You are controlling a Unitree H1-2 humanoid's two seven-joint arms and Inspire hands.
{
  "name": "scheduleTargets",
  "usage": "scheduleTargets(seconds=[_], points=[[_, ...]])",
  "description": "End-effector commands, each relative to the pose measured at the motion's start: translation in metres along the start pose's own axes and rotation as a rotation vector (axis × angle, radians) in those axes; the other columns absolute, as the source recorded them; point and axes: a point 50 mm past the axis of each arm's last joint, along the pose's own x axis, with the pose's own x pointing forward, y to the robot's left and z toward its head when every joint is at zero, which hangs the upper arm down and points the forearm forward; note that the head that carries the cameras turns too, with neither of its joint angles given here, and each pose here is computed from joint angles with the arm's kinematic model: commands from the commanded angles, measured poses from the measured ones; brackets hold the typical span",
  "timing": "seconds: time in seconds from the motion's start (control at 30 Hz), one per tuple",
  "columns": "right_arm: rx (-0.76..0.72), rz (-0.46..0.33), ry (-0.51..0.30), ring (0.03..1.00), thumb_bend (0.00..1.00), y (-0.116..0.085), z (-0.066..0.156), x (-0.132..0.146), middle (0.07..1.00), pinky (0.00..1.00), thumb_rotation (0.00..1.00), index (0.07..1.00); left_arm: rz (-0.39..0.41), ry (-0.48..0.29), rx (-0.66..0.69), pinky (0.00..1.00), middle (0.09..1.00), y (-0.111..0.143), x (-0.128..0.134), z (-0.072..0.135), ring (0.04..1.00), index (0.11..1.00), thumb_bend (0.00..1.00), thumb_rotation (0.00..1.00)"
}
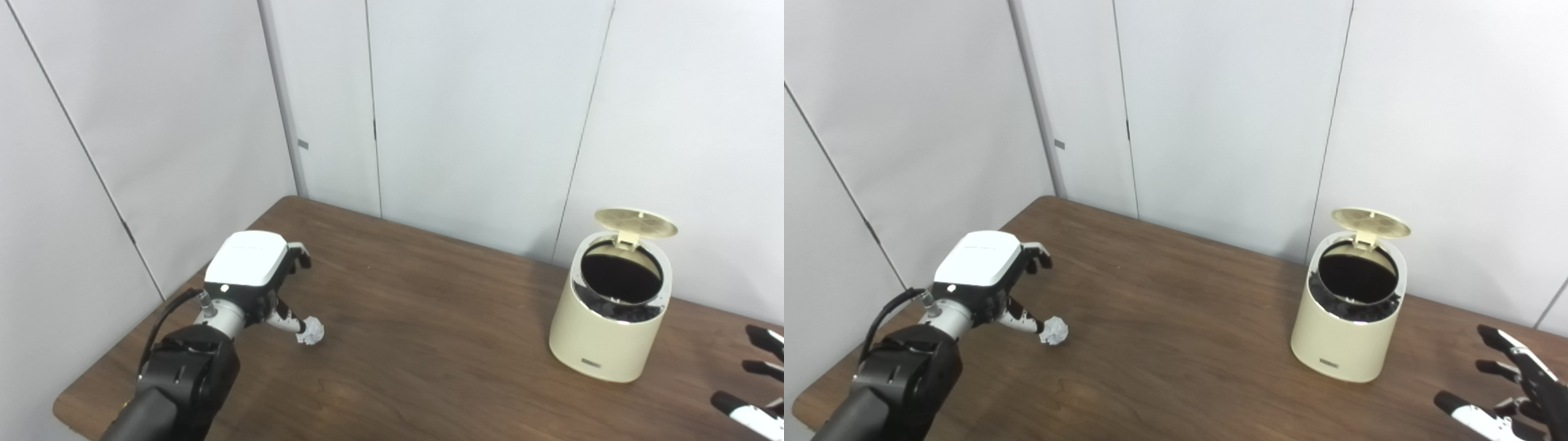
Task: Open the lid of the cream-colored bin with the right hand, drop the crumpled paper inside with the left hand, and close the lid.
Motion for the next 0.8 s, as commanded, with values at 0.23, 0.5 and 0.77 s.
scheduleTargets(seconds=[0.23, 0.5, 0.77], points=[[-0.008, -0.030, -0.091, 0.788, 0.93, -0.010, 0.018, 0.009, 0.898, 0.25, 0.53, 0.865, 0.005, 0.020, 0.021, 0.44, 0.619, -0.003, 0.014, -0.006, 0.555, 0.695, 0.91, 0.14], [-0.024, -0.027, -0.090, 0.791, 0.93, -0.011, 0.017, 0.008, 0.899, 0.21, 0.55, 0.873, -0.047, -0.006, -0.036, 0.50, 0.656, -0.028, 0.024, -0.001, 0.582, 0.676, 0.88, 0.15], [-0.028, -0.031, -0.090, 0.779, 0.93, -0.012, 0.017, 0.007, 0.889, 0.21, 0.55, 0.868, -0.071, -0.026, -0.069, 0.51, 0.659, -0.044, 0.029, 0.000, 0.574, 0.661, 0.87, 0.11]])
